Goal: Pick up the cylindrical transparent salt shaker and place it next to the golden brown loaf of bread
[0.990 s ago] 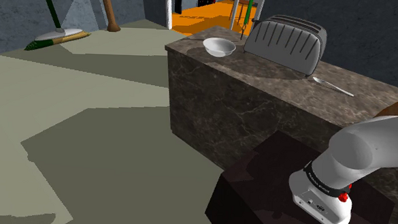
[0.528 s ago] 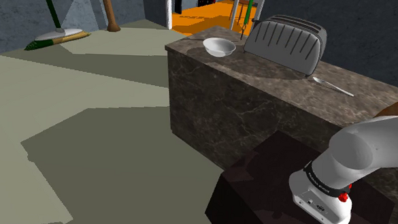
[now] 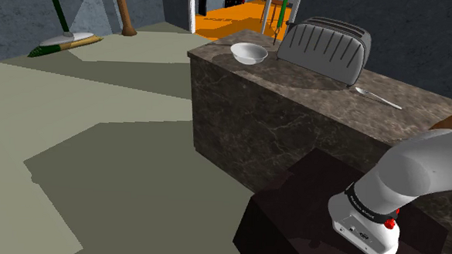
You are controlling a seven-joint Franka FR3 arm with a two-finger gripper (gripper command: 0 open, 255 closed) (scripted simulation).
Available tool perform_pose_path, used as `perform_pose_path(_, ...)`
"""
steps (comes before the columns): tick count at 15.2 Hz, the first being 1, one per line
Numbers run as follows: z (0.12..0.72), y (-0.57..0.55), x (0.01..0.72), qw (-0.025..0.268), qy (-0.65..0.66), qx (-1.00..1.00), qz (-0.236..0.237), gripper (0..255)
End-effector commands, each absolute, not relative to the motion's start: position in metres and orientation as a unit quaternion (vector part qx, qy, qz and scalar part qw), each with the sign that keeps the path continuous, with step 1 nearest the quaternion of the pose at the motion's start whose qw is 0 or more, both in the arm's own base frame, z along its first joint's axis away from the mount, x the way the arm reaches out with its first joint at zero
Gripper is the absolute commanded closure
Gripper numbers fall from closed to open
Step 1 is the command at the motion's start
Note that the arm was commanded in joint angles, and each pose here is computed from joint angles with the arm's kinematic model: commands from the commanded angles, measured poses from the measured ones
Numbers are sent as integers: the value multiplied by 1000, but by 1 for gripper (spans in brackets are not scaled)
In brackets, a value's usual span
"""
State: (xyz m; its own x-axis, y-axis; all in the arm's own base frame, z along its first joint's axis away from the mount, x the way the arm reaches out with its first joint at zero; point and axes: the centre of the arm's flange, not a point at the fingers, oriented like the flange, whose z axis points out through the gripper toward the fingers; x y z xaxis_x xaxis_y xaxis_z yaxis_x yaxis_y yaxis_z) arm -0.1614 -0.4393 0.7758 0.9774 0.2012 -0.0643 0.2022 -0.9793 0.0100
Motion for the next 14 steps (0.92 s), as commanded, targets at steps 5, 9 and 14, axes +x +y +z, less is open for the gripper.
perform_pose_path(5,778,-463,-240,8,102,994,-32,255)
perform_pose_path(9,762,-468,-254,8,102,994,-32,255)
perform_pose_path(14,736,-468,-254,8,102,994,-32,255)
